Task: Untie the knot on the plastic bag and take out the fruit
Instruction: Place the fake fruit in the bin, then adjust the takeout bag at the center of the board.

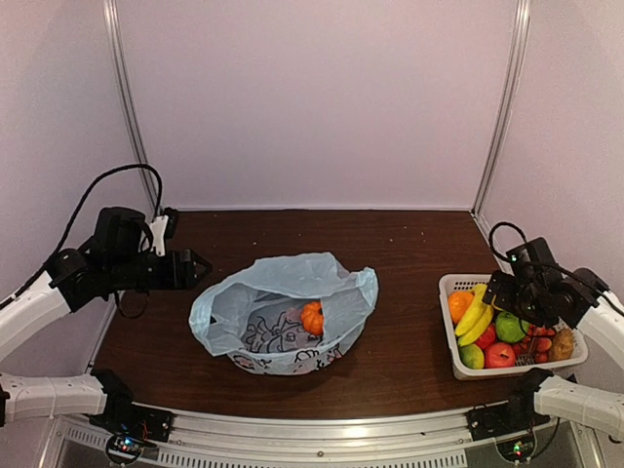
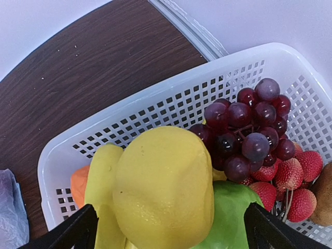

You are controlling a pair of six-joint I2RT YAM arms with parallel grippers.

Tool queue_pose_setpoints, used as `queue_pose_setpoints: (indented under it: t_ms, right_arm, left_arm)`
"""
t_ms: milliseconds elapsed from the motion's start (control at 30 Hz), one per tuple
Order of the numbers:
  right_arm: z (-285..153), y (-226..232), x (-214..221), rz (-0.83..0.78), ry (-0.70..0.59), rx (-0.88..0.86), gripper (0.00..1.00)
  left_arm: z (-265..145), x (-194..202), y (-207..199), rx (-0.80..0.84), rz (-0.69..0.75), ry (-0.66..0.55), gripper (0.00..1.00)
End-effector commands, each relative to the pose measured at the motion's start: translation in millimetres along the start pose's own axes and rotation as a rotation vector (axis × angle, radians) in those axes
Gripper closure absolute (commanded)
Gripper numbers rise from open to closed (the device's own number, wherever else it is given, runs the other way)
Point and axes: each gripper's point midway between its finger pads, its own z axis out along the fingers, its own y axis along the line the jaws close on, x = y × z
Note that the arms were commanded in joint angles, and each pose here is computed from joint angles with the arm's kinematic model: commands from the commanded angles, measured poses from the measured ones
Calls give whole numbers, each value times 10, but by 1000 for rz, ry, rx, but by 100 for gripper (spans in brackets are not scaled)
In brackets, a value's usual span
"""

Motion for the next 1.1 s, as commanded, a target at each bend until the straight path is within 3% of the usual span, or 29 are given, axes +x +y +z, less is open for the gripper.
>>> queue_pose_setpoints:
  t_ms: [0,133,300,433,600,833,1067]
  right_arm:
    - [-243,-32,-266,16,-69,-7,1]
    - [-457,211,-440,-37,-76,-138,1]
    - [-784,956,-343,-193,28,-539,4]
    - [-1093,1405,-123,-280,71,-791,4]
    - [-1396,1797,251,-370,108,-971,4]
    - [-1818,2346,647,-470,102,-1141,7]
    - [-1582,2551,784,-509,58,-976,21]
  left_arm:
    - [-182,-286,-233,79,89,-56,21]
    - [-256,-423,-528,192,152,-27,11]
    - [-292,-486,-889,360,211,18,3]
    - [-156,-386,-958,353,240,92,3]
    - [-13,-202,-965,350,236,171,3]
    - [194,103,-898,327,216,304,2]
    - [350,236,-790,281,205,351,3]
